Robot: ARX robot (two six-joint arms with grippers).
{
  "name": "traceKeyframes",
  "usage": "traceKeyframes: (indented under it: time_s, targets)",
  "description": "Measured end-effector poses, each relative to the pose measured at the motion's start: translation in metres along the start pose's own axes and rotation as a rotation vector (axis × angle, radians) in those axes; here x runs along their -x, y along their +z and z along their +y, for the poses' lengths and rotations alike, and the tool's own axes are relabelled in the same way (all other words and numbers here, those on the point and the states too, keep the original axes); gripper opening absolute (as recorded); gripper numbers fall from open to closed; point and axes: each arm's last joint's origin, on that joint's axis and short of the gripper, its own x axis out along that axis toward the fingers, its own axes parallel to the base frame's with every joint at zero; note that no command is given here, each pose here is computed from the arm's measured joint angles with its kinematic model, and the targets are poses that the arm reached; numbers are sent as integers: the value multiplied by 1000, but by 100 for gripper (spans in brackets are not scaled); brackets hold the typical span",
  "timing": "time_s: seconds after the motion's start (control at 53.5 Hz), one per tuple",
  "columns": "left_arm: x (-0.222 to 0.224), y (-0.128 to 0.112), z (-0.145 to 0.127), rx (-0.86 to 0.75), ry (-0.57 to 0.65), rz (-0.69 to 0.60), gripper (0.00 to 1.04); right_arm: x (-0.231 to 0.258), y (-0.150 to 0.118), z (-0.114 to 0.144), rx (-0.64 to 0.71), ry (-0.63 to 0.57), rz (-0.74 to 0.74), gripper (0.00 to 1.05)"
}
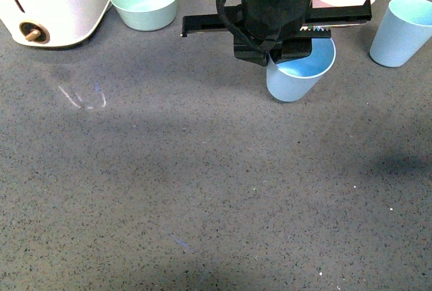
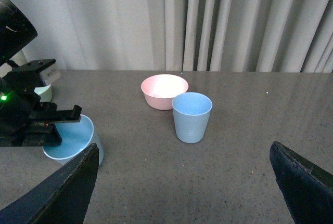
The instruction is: Stack blue cups with both arms
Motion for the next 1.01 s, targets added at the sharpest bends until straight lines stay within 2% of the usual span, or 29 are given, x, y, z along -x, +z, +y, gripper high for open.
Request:
traceKeyframes:
  time_s: [0.336,0.486,0.561,0.654,0.972,1.009]
  targets:
    - [-2,-3,-1,-6,4,11,2,0,0,0,0,0,0,96]
    - [-5,-8,1,-9,13,24,17,0,0,0,0,0,0,96]
    - [-5,-9,2,-10,15,28,20,0,0,0,0,0,0,96]
    - [-6,-9,2,-10,16,29,33,0,0,0,0,0,0,96]
    - [-2,-6,0,-9,0,2,95,0,0,0,0,0,0,96]
    - [-2,-6,0,-11,-1,0,97,0,0,0,0,0,0,96]
